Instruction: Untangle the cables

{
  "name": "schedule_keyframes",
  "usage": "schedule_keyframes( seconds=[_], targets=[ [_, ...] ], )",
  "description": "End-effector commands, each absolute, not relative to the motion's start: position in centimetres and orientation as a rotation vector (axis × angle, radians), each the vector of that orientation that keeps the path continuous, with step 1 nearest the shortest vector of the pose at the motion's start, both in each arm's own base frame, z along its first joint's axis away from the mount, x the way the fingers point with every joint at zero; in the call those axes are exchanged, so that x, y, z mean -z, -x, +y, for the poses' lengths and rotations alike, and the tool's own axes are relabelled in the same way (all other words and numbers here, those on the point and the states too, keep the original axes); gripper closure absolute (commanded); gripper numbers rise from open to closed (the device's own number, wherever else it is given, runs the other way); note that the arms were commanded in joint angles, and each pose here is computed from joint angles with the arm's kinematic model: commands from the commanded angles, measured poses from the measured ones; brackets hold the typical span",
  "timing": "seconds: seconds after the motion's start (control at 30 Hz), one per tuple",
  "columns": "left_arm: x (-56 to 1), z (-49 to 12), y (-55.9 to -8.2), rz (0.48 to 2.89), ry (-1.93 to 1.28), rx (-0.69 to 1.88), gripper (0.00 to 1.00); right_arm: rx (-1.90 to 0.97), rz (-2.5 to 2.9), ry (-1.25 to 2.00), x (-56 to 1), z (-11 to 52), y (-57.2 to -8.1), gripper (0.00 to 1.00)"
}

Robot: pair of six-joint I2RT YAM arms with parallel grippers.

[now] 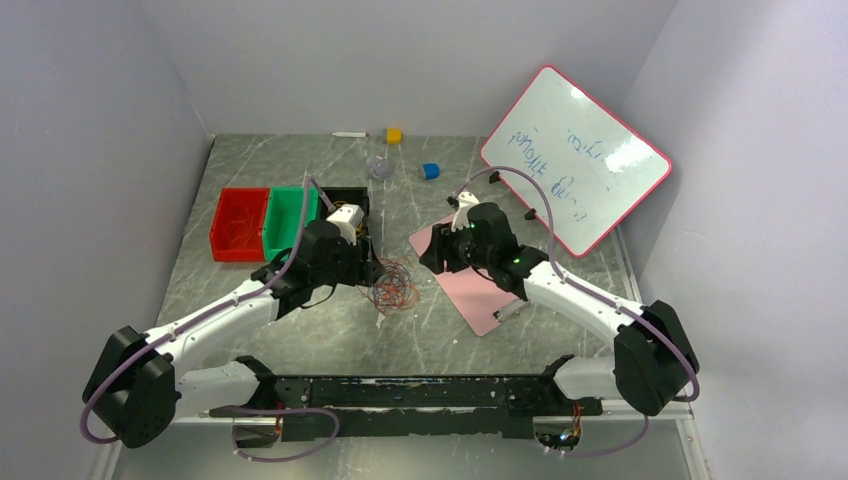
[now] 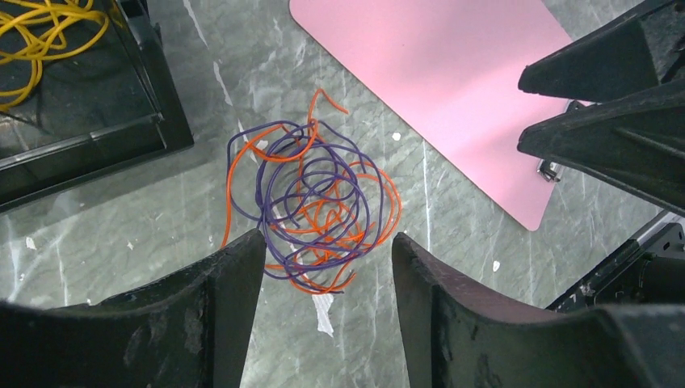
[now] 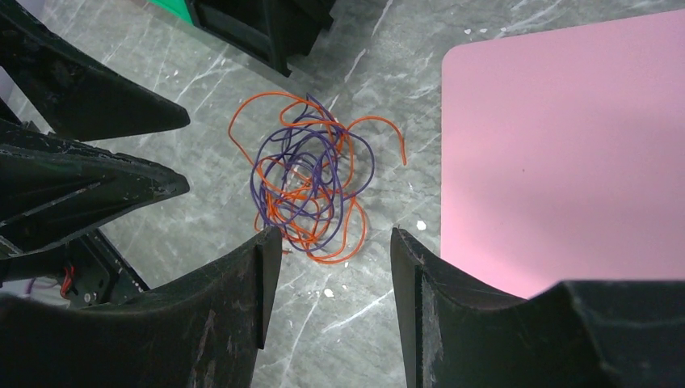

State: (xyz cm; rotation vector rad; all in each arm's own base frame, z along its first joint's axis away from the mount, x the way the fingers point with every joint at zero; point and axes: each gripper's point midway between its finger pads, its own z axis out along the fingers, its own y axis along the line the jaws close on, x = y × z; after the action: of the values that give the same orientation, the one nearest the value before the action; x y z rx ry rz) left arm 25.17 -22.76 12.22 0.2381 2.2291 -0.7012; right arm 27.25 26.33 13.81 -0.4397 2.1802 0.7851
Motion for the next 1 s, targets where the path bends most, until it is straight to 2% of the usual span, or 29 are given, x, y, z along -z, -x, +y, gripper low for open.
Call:
schedule_keyframes(
  seconds=[0.0, 0.23, 0.5, 0.77, 0.97],
  targets=[
    [-13.5, -23.6, -26.2, 2.158, -0.213, 0.732, 0.36, -0.804, 2.162, 0.403, -14.3, 26.5, -27.6, 0.44],
    [-14.4, -24.1, -26.3, 2.142, -0.271, 0.737, 0.35, -0.811, 2.130, 0.309, -15.3, 26.0, -27.8, 0.44],
    [-13.9, -24.8, -26.3, 2.113, -0.311, 0.782, 0.30, -0.754, 2.117, 0.234, -15.7, 25.0, -28.5, 0.44],
    [-12.1, -25.3, -27.0, 2.145, -0.319, 0.786, 0.34, -0.753, 2.118, 0.259, -15.9, 25.6, -29.0, 0.44],
    [-10.5, -22.6, -27.0, 2.219, -0.260, 0.620, 0.37, -0.772, 2.113, 0.258, -15.7, 25.8, -28.9, 0.44]
  ],
)
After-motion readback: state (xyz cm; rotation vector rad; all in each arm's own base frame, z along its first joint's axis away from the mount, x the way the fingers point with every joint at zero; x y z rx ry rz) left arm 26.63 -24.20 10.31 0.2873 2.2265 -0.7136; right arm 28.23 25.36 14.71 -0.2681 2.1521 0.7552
